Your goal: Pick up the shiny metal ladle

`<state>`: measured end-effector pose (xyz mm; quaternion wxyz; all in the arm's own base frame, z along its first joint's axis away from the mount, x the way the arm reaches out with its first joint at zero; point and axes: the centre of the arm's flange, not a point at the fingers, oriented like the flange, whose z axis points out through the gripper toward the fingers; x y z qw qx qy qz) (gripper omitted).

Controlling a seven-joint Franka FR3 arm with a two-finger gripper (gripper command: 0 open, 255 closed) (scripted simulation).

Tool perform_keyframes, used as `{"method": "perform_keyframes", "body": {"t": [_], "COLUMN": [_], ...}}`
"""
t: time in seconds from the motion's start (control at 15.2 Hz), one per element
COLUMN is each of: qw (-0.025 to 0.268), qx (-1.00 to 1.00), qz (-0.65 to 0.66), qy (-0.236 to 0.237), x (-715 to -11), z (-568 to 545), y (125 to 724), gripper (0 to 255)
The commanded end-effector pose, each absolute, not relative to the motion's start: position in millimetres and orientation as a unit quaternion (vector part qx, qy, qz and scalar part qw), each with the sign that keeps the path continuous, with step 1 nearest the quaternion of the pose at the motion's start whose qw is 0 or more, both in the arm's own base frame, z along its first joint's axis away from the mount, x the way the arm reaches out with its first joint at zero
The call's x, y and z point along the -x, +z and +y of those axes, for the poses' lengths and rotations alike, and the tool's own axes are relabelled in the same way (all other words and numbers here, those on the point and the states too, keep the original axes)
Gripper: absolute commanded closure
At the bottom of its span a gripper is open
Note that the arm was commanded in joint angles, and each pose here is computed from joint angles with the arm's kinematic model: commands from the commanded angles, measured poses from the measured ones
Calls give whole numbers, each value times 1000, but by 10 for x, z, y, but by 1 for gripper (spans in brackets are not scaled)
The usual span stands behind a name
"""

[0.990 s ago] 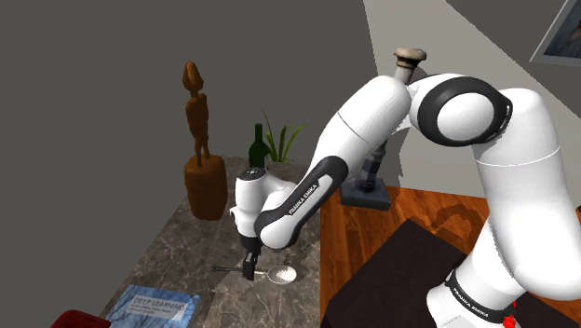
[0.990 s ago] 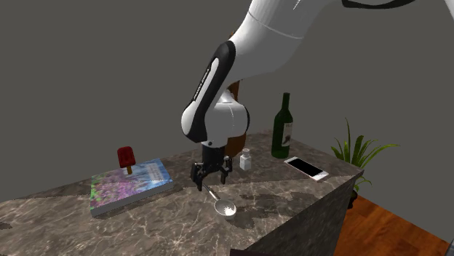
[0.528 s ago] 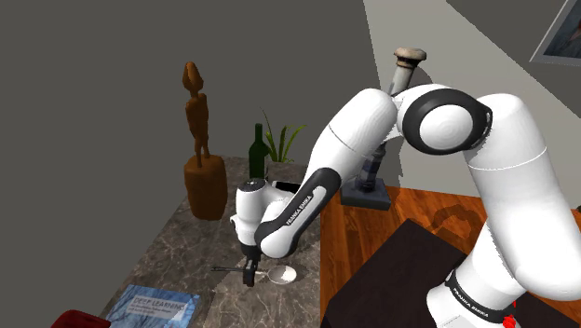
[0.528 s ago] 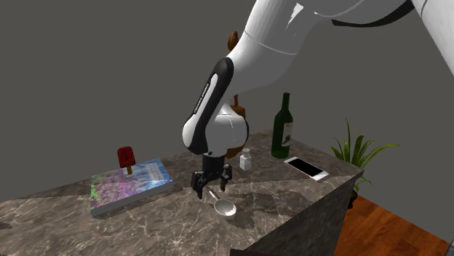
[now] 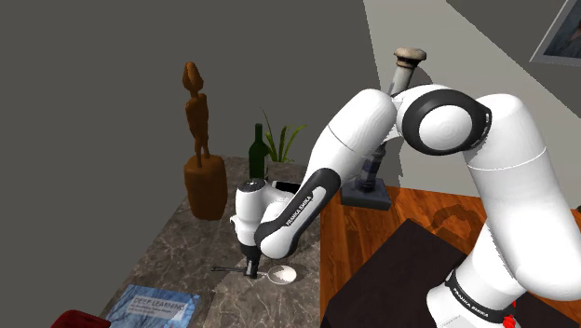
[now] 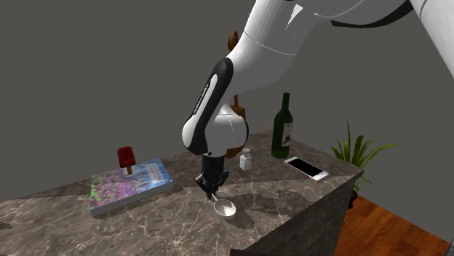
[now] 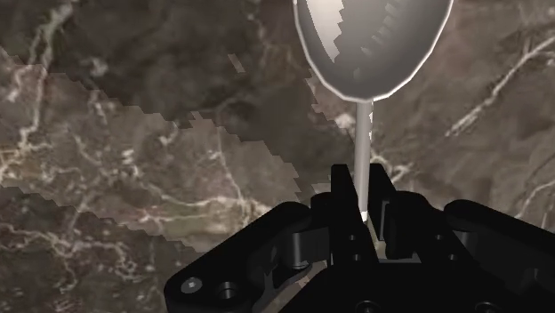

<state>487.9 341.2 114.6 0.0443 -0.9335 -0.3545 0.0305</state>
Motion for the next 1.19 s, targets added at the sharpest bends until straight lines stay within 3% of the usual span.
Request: {"method": "perform_keyframes", "body": {"t": [0.0,1.12], "qw": [44,44], "qx": [934,934], "qz": [-355,-355], "qy": [31,31], "x": [-4878,-4884], "z": [3412,3406], "y": [1145,1940], "gripper": [255,255]}}
